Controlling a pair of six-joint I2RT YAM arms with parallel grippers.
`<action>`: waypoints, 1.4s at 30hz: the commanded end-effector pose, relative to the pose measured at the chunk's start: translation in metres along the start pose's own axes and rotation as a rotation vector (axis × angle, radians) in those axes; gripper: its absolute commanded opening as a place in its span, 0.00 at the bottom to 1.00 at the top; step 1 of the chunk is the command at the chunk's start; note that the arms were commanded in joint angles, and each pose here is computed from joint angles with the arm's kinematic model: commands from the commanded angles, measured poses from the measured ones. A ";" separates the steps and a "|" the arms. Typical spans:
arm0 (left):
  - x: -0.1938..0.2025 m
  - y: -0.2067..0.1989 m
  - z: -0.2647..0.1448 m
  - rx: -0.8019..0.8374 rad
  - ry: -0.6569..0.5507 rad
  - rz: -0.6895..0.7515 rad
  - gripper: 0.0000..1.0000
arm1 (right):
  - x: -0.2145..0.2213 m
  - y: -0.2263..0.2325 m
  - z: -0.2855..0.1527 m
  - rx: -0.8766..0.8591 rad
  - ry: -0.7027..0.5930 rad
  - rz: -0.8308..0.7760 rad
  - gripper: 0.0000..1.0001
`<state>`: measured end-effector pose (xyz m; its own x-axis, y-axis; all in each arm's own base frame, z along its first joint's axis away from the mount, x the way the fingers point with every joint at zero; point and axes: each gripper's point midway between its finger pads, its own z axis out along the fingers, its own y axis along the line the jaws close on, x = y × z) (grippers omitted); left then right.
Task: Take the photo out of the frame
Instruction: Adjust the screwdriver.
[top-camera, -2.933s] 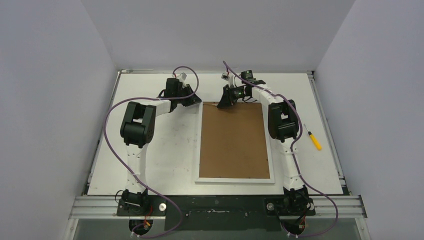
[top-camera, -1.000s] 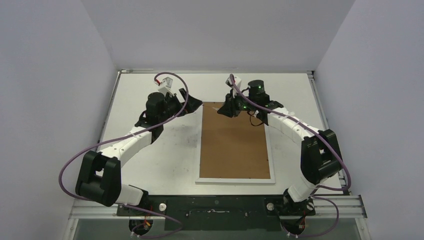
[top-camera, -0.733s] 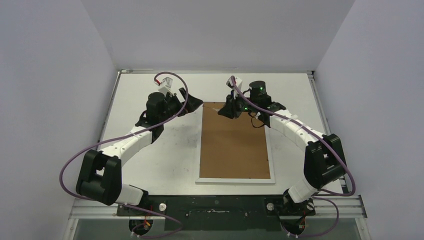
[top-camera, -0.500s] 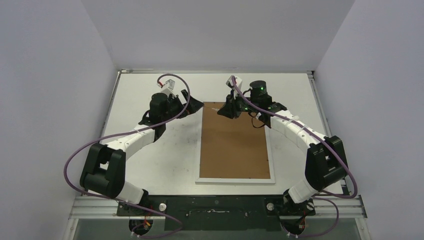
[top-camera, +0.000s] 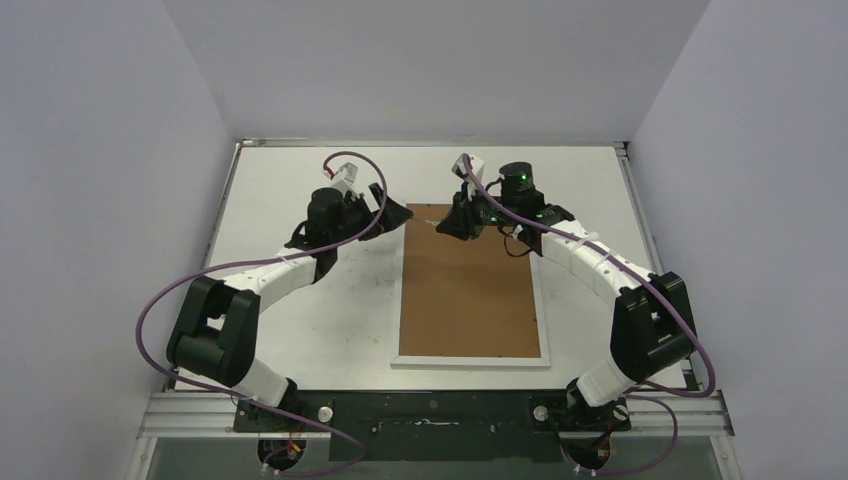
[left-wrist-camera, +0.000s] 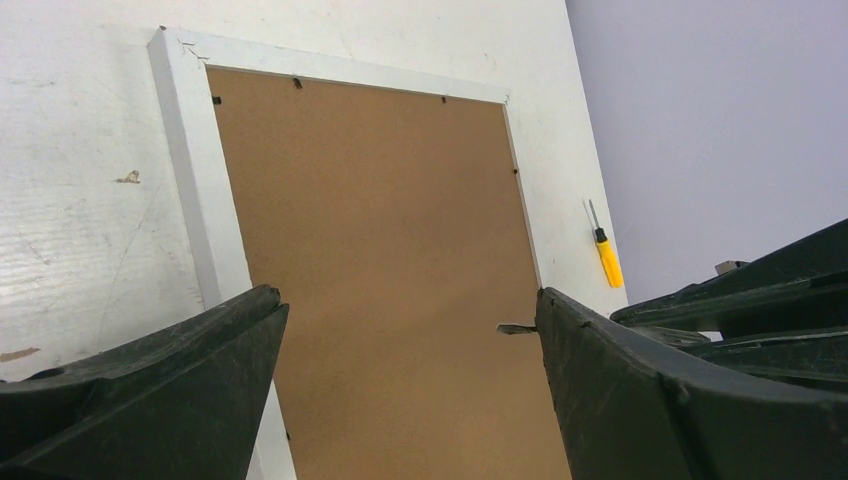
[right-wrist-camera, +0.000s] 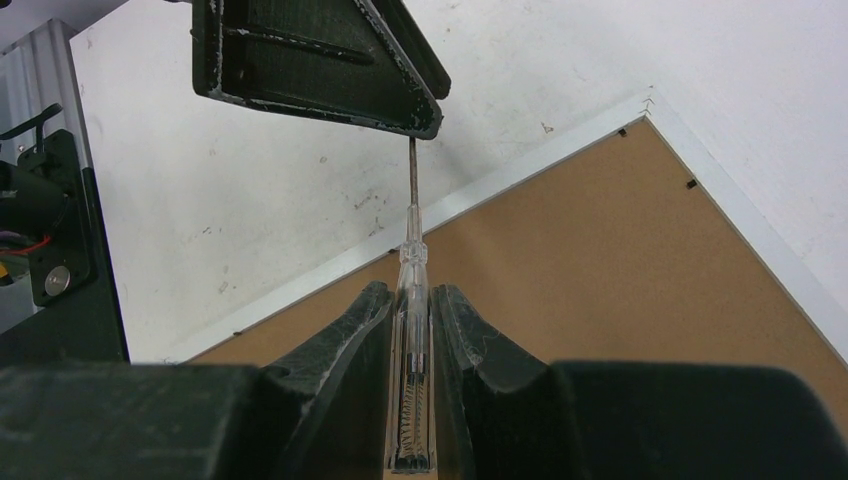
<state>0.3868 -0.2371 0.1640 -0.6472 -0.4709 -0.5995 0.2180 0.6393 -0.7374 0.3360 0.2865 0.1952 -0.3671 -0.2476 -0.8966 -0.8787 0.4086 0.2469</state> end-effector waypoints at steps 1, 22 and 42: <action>-0.002 -0.014 0.006 0.051 -0.009 0.019 0.94 | -0.039 0.015 -0.013 -0.013 -0.099 -0.103 0.05; 0.043 -0.018 0.009 0.066 0.073 0.017 0.93 | -0.046 0.010 -0.020 0.021 -0.154 -0.064 0.05; 0.033 -0.020 -0.067 0.224 -0.136 0.410 0.88 | 0.033 0.029 -0.039 0.096 0.042 0.345 0.05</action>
<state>0.3189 -0.2230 0.1465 -0.5788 -0.3201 -0.7500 0.4103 0.6806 -0.6071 0.2947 0.2629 0.1807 -0.5838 -0.1870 -0.7901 -0.7452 0.5098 0.4299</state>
